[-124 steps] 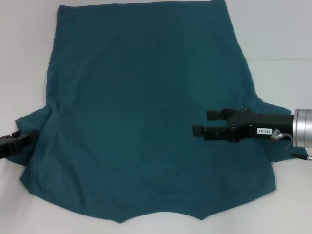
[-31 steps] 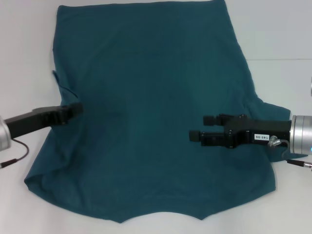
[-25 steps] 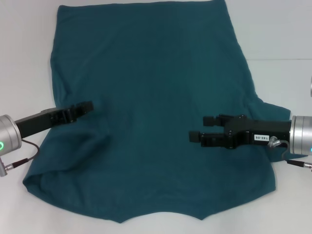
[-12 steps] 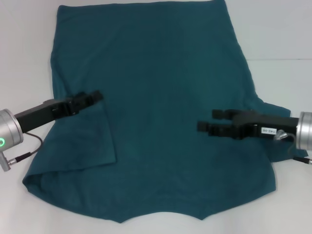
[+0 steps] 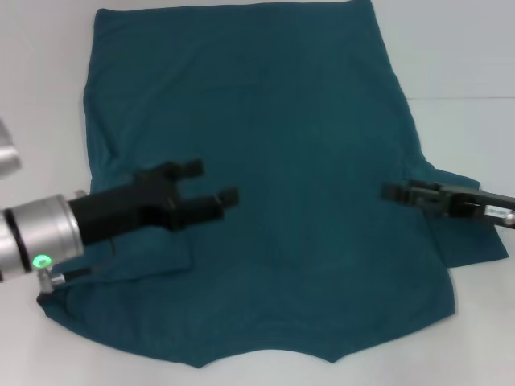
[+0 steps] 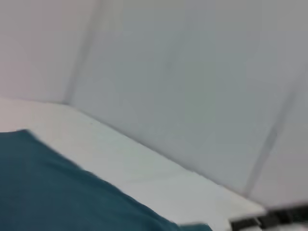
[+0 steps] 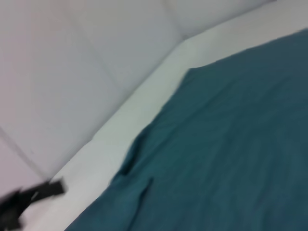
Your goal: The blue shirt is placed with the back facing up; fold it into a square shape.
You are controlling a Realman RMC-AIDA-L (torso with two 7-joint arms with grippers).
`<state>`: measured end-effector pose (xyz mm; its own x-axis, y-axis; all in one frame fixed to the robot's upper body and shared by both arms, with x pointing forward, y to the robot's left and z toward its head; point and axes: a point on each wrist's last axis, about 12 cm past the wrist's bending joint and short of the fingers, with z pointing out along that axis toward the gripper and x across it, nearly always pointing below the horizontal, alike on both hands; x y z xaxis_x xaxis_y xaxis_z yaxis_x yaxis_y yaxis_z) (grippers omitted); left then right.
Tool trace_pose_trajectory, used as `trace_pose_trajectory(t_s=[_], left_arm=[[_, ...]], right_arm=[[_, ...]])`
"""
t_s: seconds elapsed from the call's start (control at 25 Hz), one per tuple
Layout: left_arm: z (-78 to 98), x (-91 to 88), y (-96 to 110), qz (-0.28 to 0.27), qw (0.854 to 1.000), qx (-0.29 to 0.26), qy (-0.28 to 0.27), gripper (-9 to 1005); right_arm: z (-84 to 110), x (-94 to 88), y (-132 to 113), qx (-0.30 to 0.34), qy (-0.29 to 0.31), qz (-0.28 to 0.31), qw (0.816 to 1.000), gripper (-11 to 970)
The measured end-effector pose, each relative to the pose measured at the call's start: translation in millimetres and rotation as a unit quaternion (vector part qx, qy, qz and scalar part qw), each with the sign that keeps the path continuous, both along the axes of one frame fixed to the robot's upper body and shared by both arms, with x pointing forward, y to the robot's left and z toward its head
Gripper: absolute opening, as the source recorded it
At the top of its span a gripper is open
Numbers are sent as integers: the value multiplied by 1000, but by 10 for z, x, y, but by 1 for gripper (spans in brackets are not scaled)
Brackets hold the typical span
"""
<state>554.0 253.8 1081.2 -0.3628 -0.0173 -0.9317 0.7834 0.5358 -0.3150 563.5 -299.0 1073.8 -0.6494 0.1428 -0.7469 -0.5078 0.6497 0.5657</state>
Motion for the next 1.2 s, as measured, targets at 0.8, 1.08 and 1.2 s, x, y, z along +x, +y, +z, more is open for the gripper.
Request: trace_pose_trajectory(t_s=[0.8,1.08,1.2], left_arm=[[-182,-120,-208,-108,986,116,-54,949],[-190,-127,-206,-112,985,120,-52,949],[-181,-119,-213,-116,985,121,-51,949]], right_arm=[[52,-76,-752,1,163,-124,979,908],[67,38,-720,-18,139,-151,978,908],[58,90,-695,-28,136,-157,978,908]])
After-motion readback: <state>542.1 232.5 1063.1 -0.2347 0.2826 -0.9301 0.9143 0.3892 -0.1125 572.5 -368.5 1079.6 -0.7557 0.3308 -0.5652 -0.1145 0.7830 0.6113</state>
